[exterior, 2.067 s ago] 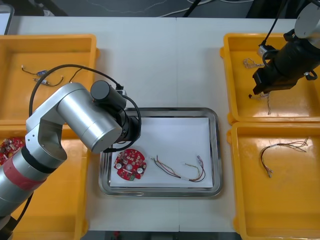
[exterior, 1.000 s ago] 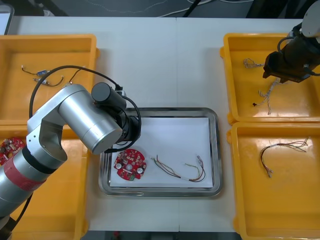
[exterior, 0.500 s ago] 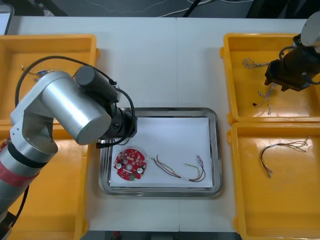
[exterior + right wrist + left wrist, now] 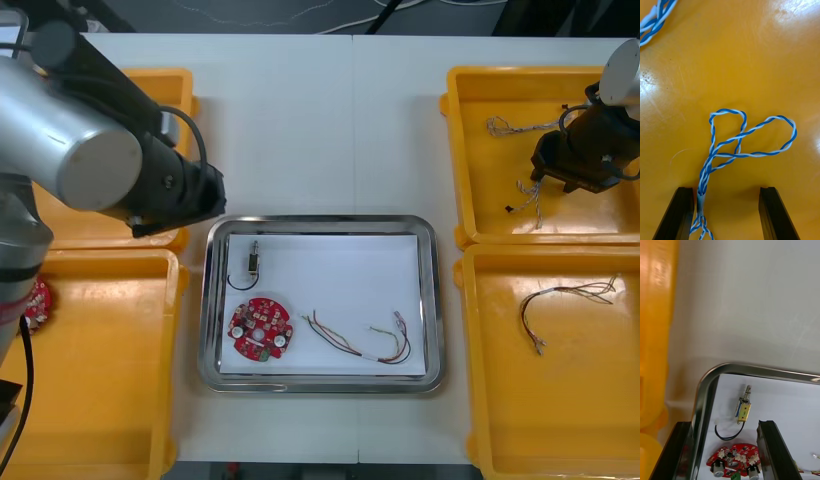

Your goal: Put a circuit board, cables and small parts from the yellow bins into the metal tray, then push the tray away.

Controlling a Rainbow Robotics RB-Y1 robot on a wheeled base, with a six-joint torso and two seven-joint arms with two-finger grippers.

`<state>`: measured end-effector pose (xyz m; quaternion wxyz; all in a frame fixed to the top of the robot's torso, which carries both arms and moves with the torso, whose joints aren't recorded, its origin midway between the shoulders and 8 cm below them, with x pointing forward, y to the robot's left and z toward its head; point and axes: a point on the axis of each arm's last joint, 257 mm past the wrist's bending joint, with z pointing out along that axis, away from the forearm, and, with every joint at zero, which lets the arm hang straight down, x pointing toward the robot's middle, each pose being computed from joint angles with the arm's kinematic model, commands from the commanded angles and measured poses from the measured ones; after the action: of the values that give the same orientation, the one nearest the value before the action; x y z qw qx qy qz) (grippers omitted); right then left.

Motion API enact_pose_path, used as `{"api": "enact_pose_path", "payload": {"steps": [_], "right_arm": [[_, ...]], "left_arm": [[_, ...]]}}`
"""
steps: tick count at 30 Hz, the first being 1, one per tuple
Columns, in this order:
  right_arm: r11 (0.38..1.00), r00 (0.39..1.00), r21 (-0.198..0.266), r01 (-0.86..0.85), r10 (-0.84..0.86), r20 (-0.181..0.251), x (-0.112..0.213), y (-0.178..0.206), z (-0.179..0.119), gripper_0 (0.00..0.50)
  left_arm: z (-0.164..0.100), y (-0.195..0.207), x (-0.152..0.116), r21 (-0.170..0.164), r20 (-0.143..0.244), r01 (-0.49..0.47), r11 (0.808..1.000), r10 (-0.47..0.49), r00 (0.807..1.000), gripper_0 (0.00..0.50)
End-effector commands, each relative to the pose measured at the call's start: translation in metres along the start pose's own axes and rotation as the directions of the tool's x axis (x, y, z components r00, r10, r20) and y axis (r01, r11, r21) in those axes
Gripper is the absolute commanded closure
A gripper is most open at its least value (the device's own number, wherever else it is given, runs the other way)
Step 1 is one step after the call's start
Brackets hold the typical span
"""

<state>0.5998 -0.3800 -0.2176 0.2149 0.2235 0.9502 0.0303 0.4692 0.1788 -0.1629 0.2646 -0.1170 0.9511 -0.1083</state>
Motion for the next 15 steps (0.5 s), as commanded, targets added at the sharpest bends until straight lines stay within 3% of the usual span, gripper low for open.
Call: {"api": "enact_pose_path", "payload": {"steps": [1,4,13,15], "right_arm": [[0.999,0.999,-0.03,0.017,-0.016,0.047,-0.019,0.021,-0.017,0.0],[0.999,0.999,-0.032,0.025,-0.024,0.044,-0.016,0.025,-0.015,0.0],[0.999,0.998,-0.023,0.048,-0.047,0.038,-0.011,0.03,-0.01,0.0],[0.998,0.998,-0.022,0.051,-0.051,0.037,-0.01,0.03,-0.008,0.095]], "left_arm": [[-0.056,0.009,-0.053,0.035,0.1,-0.039,0.999,0.035,0.994,0.0],[-0.067,0.018,-0.062,0.047,0.104,-0.041,0.998,0.036,0.994,0.0],[-0.081,0.052,-0.083,0.002,0.135,-0.118,0.993,0.117,0.984,0.0],[-0.082,0.056,-0.086,-0.013,0.144,-0.143,0.99,0.143,0.979,0.0]]}}
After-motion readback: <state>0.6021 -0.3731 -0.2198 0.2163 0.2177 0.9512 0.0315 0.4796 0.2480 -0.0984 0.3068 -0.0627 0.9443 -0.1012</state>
